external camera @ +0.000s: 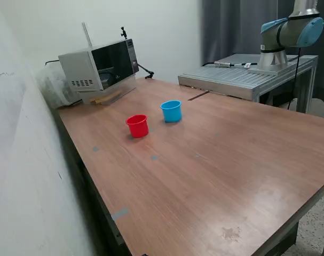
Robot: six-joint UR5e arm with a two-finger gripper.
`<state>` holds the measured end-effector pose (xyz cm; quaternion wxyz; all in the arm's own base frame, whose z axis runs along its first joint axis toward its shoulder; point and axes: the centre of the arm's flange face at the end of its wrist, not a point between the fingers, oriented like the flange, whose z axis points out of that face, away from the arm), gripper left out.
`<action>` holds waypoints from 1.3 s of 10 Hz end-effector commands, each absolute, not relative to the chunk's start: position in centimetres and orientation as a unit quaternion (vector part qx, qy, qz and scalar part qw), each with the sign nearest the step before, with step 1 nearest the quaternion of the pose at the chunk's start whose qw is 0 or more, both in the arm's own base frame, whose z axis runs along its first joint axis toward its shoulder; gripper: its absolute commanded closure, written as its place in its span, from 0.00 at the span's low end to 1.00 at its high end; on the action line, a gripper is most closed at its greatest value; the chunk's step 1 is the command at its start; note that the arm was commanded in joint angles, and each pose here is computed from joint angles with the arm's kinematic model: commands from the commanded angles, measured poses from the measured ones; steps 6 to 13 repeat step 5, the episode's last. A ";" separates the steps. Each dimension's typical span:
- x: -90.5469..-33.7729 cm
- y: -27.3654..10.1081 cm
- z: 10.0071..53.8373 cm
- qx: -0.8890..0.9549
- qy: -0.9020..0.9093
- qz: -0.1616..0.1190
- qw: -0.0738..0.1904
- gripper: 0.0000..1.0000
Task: Place red objects in the red bin, and blue objects in the blue bin.
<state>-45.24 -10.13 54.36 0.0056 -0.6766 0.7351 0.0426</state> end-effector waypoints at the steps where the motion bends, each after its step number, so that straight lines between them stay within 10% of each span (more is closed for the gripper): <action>1: -42.7 -10.4 53.0 -0.683 0.729 0.020 0.030 0.00; 5: -37.1 -10.2 48.2 -0.669 0.718 -0.112 0.154 0.00; 13: -37.1 -10.2 48.2 -0.669 0.718 -0.112 0.154 0.00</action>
